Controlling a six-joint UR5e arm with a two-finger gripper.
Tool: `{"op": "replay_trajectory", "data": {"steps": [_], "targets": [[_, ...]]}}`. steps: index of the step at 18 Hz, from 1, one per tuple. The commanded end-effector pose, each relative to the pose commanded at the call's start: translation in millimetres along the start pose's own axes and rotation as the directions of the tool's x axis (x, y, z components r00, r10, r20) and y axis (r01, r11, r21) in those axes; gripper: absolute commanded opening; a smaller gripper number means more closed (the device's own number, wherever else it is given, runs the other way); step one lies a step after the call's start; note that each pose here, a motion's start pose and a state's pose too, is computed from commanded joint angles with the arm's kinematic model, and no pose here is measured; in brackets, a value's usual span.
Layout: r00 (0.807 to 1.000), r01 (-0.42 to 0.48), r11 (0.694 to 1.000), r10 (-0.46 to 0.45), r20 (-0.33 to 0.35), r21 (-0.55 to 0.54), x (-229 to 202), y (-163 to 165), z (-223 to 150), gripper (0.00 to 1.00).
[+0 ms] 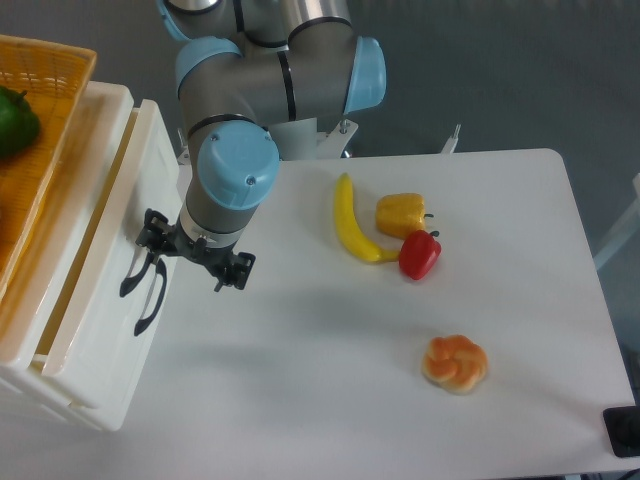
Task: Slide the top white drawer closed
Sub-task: 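Keep pushing the drawer front until flush with the cabinet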
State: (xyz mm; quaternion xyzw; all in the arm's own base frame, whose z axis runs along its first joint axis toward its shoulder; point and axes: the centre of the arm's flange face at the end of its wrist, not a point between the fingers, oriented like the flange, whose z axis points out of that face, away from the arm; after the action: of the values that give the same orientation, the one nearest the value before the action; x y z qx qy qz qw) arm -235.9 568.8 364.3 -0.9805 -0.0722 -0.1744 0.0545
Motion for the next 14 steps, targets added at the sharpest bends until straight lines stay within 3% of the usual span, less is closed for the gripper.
{"op": "replay_trajectory", "data": {"steps": [14], "targets": [[1.0, -0.007, 1.0, 0.007, -0.005, 0.0, 4.7, -1.3, 1.7, 1.0]]}}
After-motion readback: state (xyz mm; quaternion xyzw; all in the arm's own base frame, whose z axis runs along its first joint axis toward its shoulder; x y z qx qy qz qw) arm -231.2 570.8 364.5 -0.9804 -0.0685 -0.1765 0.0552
